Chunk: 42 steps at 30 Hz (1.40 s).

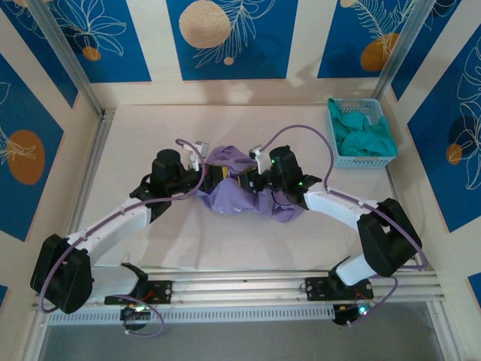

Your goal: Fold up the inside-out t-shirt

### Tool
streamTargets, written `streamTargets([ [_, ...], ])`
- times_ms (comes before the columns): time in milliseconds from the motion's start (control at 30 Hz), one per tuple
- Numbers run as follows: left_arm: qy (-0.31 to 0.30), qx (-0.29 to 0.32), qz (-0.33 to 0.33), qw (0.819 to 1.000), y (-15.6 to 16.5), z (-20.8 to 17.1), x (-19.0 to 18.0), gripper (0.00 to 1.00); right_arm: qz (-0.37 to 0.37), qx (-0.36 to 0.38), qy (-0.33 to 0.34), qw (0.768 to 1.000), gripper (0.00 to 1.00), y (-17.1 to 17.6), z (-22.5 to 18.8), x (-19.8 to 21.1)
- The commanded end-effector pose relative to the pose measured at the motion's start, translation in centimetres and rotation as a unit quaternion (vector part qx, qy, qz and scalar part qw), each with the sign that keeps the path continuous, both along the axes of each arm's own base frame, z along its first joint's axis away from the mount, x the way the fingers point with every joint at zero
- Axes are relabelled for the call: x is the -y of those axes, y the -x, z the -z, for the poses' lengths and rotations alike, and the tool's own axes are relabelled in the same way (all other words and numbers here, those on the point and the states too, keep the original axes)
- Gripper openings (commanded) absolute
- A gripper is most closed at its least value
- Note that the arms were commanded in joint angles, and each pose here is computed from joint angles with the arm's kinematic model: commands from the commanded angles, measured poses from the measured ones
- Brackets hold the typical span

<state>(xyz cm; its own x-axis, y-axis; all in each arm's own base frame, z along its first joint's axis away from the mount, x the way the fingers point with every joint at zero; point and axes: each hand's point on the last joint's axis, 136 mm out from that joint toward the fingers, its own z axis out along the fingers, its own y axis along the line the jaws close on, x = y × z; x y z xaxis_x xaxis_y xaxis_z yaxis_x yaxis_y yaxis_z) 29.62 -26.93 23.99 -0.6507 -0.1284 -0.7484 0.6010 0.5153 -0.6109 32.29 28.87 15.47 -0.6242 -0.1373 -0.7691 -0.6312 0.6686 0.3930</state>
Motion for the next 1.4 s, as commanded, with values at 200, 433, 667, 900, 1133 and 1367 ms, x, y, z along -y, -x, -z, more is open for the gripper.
streamTargets([
  [200, -0.082, -0.005, -0.075, 0.994, -1.8, 3.4, -2.8, 0.00, -0.032, 0.036, -0.083, 0.995, 0.00, 1.8, -8.2, 1.4],
  [433, -0.162, -0.001, -0.145, 0.976, -3.8, 5.5, -5.3, 0.00, -0.097, -0.040, -0.166, 0.980, 0.00, 5.5, -11.7, 1.6],
  [667, -0.264, -0.010, -0.172, 0.949, -4.1, 8.2, -6.8, 0.15, -0.114, -0.117, -0.237, 0.958, 0.00, 5.4, -12.5, 0.1],
  [900, -0.254, 0.039, -0.172, 0.951, -1.1, 5.6, -7.1, 0.49, -0.078, -0.155, -0.244, 0.954, 0.00, 3.8, -11.4, 0.1],
  [1133, -0.138, 0.089, -0.026, 0.986, 3.4, 1.1, -0.7, 0.52, -0.073, -0.161, -0.239, 0.955, 0.00, 3.4, -10.9, 0.3],
  [1367, -0.119, 0.082, 0.031, 0.989, 2.8, 1.4, 3.2, 0.46, -0.074, -0.163, -0.236, 0.955, 0.00, 3.5, -10.7, 0.4],
])
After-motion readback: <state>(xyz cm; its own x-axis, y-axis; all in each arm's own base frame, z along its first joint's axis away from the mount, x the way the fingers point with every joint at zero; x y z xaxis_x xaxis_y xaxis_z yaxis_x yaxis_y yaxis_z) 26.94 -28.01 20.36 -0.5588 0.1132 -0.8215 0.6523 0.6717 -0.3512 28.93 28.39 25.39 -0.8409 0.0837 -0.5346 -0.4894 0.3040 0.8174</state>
